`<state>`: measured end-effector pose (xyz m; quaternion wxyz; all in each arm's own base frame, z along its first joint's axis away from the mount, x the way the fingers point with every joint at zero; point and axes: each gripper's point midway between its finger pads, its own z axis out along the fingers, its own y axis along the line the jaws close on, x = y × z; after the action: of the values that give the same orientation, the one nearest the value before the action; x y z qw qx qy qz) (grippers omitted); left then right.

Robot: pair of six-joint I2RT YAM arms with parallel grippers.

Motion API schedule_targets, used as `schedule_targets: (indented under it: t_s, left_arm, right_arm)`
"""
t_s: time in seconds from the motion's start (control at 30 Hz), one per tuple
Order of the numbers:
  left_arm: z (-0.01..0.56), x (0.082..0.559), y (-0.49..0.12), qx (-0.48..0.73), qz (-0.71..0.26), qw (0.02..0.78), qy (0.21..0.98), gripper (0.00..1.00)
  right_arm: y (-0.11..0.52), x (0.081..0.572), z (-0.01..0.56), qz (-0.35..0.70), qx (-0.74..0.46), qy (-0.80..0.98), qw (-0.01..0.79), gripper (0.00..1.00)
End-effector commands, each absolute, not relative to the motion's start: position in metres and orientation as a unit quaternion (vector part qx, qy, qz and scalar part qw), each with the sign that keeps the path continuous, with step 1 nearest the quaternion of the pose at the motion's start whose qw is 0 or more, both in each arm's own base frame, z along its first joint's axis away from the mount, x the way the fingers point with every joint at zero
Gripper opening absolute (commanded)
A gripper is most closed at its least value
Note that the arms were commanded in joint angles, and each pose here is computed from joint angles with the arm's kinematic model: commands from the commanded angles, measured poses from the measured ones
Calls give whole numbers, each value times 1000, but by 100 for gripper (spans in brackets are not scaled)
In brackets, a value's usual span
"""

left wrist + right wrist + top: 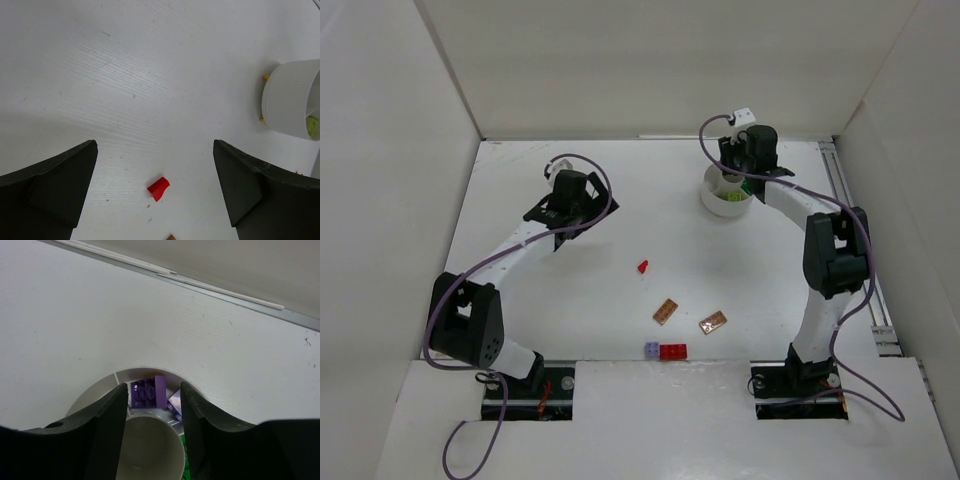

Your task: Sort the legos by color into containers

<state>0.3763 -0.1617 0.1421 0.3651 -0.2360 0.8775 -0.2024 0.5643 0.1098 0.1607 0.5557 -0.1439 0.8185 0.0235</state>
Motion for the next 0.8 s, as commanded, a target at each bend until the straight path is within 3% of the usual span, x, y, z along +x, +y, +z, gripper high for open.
schedule_targets:
  t_s: [0.0, 0.17, 0.27, 0.37, 0.5, 0.77]
  left_arm:
    - [160, 374, -157, -239, -211, 383, 867, 100]
    - [159, 363, -159, -232, -225, 374, 869, 100]
    - [163, 353, -170, -199, -231, 378, 874, 100]
    - [160, 329, -192, -150, -237, 368, 886, 100]
    - [126, 279, -206, -102, -212, 311, 921, 100]
    - [73, 152, -222, -14, -199, 223, 954, 95]
  right_arm:
    - [108, 559, 204, 25, -142, 794, 591, 52]
    - [112, 551, 230, 31, -140, 780, 610, 56]
    - [116, 537, 261, 28, -130, 764, 631, 64]
    - [115, 513, 289, 34, -87, 755, 649, 100]
    - [120, 464, 296, 62, -17, 765, 640, 100]
    - [155, 362, 242, 112, -33, 808, 577, 100]
